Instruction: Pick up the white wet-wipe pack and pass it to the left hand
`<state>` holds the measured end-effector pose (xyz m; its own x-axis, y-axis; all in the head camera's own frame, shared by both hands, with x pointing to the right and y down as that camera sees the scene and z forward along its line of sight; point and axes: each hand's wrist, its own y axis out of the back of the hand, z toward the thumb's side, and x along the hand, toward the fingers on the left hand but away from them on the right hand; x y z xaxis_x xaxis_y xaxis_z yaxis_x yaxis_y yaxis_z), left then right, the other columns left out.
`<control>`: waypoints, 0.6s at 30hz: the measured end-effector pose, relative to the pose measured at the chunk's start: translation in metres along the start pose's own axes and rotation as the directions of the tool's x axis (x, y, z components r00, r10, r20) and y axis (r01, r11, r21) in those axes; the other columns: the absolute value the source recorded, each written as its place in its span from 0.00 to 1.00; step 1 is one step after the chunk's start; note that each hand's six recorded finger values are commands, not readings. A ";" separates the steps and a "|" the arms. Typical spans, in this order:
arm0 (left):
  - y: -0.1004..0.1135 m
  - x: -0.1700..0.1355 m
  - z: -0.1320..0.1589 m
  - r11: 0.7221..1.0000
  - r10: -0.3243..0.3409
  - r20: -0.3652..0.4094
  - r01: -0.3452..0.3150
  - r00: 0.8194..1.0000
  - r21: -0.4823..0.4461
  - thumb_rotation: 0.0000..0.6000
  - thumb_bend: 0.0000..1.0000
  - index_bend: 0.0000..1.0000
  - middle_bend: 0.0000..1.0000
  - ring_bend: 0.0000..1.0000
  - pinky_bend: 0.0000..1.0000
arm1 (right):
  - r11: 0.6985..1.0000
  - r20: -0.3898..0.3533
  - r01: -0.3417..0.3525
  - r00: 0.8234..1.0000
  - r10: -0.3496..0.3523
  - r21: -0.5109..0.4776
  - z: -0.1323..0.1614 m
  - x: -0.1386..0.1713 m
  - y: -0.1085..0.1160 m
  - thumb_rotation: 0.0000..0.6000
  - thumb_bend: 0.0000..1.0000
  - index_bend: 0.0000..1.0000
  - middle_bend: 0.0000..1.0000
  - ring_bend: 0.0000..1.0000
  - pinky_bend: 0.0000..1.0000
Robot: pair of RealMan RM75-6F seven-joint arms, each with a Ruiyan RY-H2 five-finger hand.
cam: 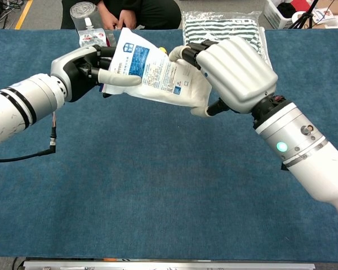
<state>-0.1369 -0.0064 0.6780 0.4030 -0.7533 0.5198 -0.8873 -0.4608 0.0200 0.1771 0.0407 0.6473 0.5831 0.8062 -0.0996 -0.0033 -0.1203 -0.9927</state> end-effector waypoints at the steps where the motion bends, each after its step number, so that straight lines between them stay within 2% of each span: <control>1: 0.001 0.000 0.000 1.000 0.007 0.002 -0.007 1.000 -0.003 1.00 0.15 0.69 0.82 0.73 0.85 | 1.000 -0.003 0.000 1.000 0.000 0.000 0.000 0.000 0.000 1.00 0.00 0.25 0.38 0.47 0.60; 4: 0.004 0.000 0.001 0.999 0.037 0.009 -0.037 0.999 -0.010 1.00 0.20 0.73 0.87 0.76 0.88 | 1.000 -0.010 -0.006 1.000 0.006 0.000 0.000 0.001 -0.002 1.00 0.00 0.09 0.28 0.42 0.60; 7: 0.008 -0.001 0.001 0.998 0.069 0.013 -0.069 0.998 -0.012 1.00 0.25 0.76 0.91 0.79 0.90 | 1.000 -0.015 -0.008 1.000 0.008 -0.004 0.000 0.002 -0.002 1.00 0.00 0.00 0.19 0.38 0.60; 12: 0.011 -0.001 0.000 0.994 0.112 0.012 -0.112 0.994 -0.011 1.00 0.28 0.80 0.96 0.82 0.92 | 1.000 -0.019 -0.009 1.000 0.009 -0.012 -0.001 0.002 -0.003 1.00 0.00 0.00 0.11 0.35 0.60; 18: 0.011 -0.001 -0.003 0.992 0.130 0.007 -0.130 0.991 -0.002 1.00 0.29 0.81 0.98 0.83 0.93 | 1.000 -0.020 -0.022 1.000 0.022 -0.013 -0.001 0.003 -0.005 1.00 0.00 0.00 0.05 0.29 0.60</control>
<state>-0.1481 -0.0091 0.6801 0.2859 -0.8102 0.5117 -0.9326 -0.3581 -0.0459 0.1795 0.0428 0.6519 0.5989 0.7918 -0.1201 -0.0060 -0.1456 -0.9893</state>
